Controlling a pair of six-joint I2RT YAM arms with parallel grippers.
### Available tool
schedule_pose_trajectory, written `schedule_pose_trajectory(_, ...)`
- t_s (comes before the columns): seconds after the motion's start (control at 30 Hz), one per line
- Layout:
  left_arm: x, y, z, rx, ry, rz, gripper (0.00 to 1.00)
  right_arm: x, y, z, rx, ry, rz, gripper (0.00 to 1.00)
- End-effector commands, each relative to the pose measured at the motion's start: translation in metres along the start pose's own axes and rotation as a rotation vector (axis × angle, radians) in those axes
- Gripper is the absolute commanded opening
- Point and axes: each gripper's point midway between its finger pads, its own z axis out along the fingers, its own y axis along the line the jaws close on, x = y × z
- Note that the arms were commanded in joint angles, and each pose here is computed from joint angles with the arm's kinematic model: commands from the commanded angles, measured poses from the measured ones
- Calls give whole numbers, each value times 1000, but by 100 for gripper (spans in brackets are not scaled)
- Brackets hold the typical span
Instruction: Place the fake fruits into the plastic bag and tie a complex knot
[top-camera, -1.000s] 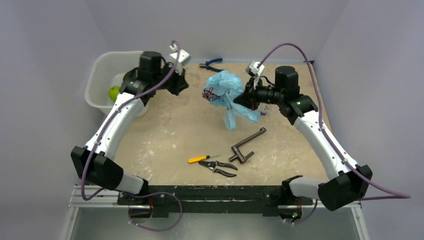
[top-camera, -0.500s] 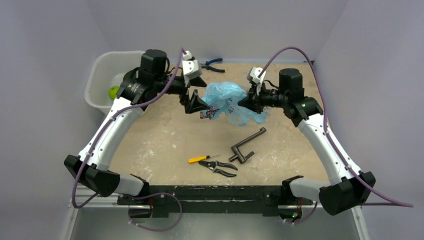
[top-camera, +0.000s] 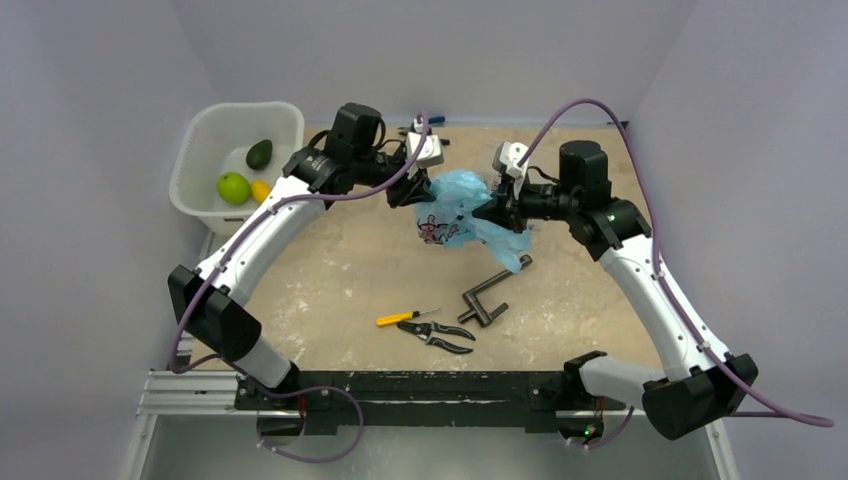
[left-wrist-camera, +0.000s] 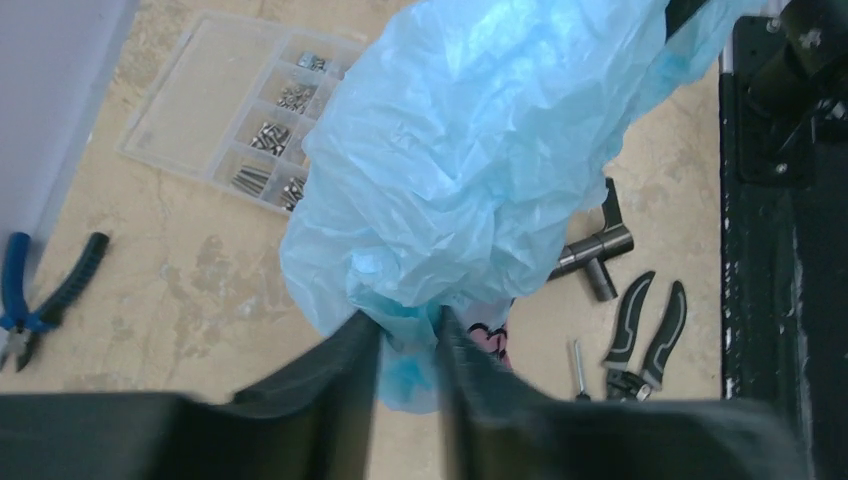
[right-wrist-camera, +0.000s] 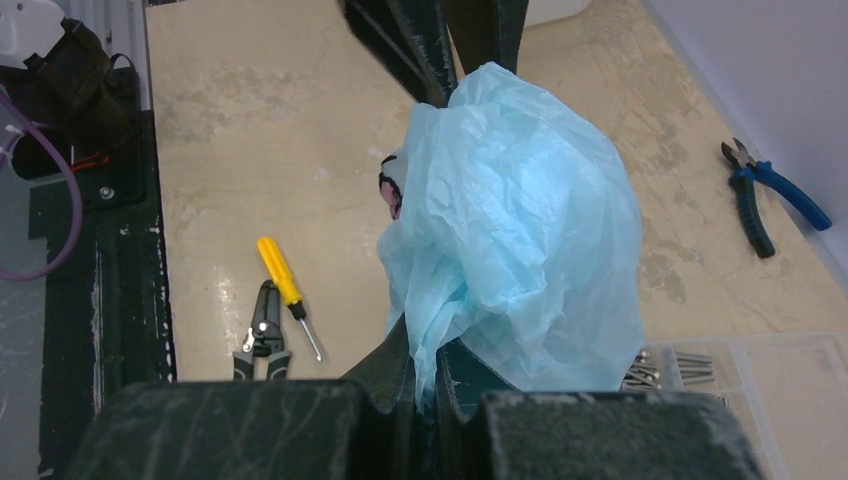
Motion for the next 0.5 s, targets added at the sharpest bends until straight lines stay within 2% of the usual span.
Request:
schedule_pose_trajectory(0.0,-23,-13,-17,37,-70,110,5,-20,15,-15,-25,-40,-89,0)
schedule_pose_trajectory(0.03,-23,-14,-19,40,-75,109,0,-21,16,-16,-27,-45,-93,0)
schedule_pose_trajectory(0.23,-39,-4,-65,36,-195,-42,0,-2,1,-26,45,36,-85,0)
schedule_pose_trajectory(0.37,-41,3,-110,10,-240,-163,0,39,-41,-45,178,143,-22,0)
schedule_pose_trajectory(0.47,-47,1,-131,8,-276,-231,0,68,-66,-54,212,218,8,0)
